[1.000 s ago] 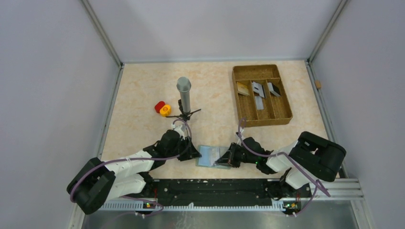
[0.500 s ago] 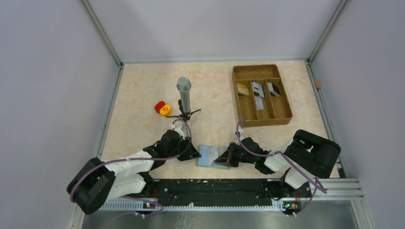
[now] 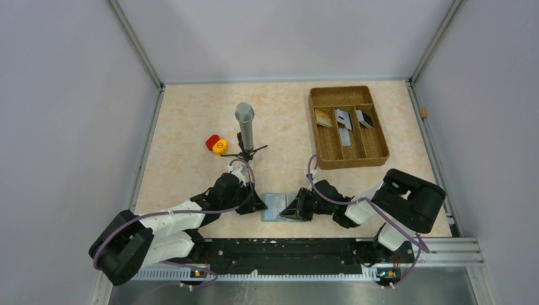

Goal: Put the credit cards into the card holder
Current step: Insert the credit card into the card holder.

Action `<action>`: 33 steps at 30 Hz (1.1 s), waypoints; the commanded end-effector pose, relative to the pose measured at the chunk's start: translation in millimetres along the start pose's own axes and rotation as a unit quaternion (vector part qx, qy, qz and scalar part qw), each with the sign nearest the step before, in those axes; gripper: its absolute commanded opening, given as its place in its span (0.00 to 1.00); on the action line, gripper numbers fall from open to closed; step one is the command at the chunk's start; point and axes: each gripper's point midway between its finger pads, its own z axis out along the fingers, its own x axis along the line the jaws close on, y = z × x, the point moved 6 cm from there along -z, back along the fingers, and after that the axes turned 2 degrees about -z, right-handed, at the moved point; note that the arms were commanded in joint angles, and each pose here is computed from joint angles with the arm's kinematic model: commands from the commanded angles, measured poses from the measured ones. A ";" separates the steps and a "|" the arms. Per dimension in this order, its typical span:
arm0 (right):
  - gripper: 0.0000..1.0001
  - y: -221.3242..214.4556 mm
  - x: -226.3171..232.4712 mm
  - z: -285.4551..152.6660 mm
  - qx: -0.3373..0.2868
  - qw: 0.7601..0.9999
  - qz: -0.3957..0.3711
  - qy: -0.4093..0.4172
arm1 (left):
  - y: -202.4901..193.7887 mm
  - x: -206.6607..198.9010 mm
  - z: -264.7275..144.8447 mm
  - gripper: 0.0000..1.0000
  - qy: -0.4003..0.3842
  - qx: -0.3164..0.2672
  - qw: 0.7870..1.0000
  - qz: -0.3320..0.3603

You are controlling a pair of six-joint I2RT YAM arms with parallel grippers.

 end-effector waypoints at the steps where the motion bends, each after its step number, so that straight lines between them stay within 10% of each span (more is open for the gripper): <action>1: 0.12 -0.4 3.1 -1.5 0.000 0.999 -0.026 -0.034 | -1.8 -1.0 -1.8 0.37 -0.008 0.001 1.000 0.005; 16: 0.49 21.9 22.8 -27.4 -0.036 0.975 -0.148 -0.163 | 5.2 -5.6 -7.1 0.43 -0.004 -0.022 1.000 0.009; 33: 0.42 4.2 50.5 11.8 0.012 0.970 -0.198 -0.142 | -0.8 -2.3 -6.1 0.35 -0.009 -0.010 1.000 0.002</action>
